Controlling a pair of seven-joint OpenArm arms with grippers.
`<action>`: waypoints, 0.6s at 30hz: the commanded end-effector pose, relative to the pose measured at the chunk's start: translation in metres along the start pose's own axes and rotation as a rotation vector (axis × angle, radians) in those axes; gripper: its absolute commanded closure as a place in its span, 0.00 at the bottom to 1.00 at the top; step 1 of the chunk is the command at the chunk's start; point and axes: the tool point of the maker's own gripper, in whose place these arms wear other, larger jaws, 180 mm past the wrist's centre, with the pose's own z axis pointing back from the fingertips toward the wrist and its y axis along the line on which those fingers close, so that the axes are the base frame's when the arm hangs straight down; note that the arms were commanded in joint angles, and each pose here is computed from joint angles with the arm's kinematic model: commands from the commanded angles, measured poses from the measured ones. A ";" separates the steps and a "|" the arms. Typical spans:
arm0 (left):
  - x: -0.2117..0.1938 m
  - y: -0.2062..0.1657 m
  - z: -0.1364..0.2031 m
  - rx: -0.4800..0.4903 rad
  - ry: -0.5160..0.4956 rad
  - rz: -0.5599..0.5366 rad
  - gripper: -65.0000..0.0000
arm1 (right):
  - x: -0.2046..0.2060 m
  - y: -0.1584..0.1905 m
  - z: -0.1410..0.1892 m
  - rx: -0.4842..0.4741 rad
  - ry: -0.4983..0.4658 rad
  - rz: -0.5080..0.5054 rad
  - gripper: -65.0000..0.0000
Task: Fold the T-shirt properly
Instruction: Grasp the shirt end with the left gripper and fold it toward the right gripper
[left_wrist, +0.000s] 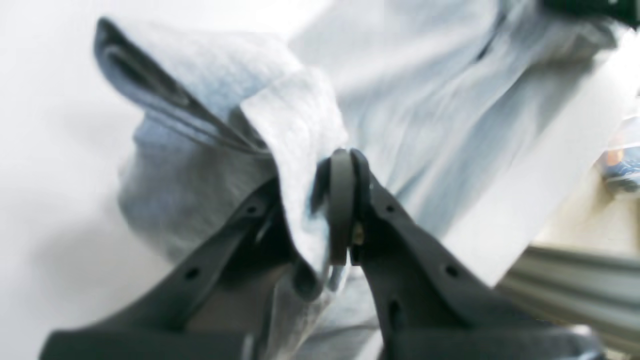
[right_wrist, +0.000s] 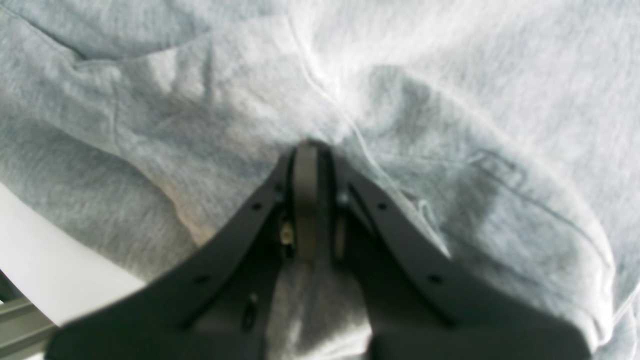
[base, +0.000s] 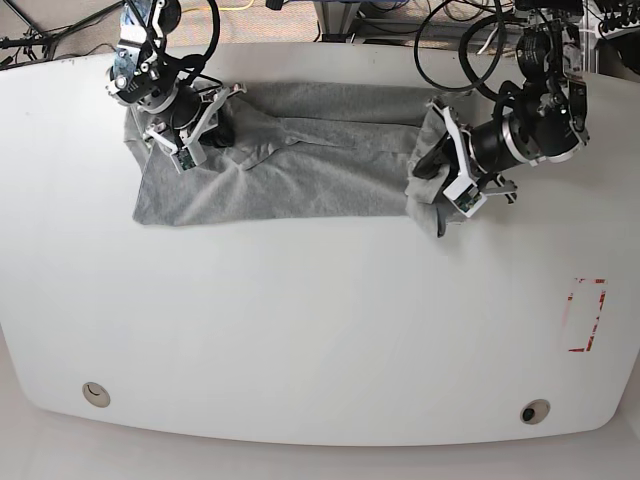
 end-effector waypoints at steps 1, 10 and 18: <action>0.012 0.000 -0.002 0.011 -0.027 -0.023 1.00 | -0.005 0.001 0.000 -0.010 0.031 0.008 0.95; 0.016 -0.013 -0.016 0.000 -0.013 -0.054 1.00 | -0.004 0.002 -0.001 -0.007 0.029 0.003 0.95; 0.016 -0.015 -0.017 -0.006 -0.014 -0.053 1.00 | -0.005 0.003 -0.001 -0.006 0.029 0.001 0.95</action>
